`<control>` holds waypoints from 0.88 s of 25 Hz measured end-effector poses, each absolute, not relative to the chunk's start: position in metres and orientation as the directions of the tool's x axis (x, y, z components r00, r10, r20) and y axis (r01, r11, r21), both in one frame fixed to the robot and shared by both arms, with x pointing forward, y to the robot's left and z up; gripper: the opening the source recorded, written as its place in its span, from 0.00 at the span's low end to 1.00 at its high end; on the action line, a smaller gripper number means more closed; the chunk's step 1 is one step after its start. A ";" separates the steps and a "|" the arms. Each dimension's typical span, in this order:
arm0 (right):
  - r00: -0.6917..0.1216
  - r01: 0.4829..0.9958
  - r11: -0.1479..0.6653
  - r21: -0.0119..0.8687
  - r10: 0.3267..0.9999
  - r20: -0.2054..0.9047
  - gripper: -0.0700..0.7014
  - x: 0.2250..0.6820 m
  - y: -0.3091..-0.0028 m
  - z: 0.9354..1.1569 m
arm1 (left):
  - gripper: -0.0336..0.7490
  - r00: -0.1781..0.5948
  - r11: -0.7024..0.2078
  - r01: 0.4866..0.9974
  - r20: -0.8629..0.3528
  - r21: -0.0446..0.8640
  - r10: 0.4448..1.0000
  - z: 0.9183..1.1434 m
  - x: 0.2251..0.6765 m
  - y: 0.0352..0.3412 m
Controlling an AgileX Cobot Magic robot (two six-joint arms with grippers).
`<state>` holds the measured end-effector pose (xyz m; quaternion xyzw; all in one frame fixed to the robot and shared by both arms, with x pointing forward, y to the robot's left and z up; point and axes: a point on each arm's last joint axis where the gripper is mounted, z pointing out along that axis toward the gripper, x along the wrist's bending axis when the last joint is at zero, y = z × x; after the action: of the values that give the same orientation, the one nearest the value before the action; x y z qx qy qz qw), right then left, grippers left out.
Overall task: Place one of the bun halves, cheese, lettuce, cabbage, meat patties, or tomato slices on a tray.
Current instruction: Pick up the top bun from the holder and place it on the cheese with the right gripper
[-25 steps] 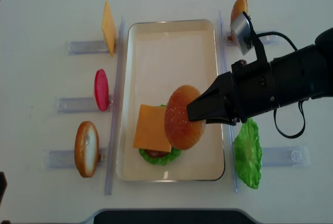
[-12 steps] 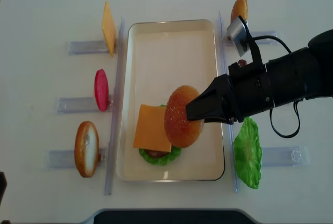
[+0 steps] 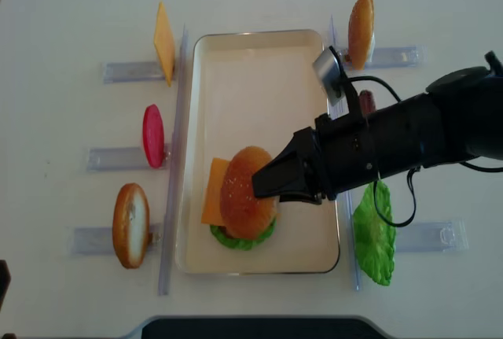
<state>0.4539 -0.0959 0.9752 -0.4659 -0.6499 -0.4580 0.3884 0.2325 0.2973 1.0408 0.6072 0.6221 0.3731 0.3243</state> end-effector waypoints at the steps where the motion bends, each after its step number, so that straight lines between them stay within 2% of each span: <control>1: -0.252 0.965 0.136 0.225 0.246 0.936 0.39 0.455 -0.094 0.972 | 0.32 -0.052 -0.016 0.513 0.050 0.858 0.997 1.041 0.233 0.297; 5: -0.220 0.973 0.123 0.195 0.247 0.944 0.39 0.458 -0.087 0.961 | 0.32 -0.052 -0.016 0.513 0.050 0.858 0.997 1.041 0.233 0.297; 22: -0.188 0.979 0.123 0.160 0.269 0.945 0.39 0.475 -0.072 0.937 | 0.32 -0.052 -0.016 0.513 0.050 0.858 0.997 1.041 0.233 0.297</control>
<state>0.4747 -0.0721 0.9373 -0.4938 -0.6320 -0.4412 0.4026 0.2325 0.2973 1.0408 0.6072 0.6221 0.3731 0.3243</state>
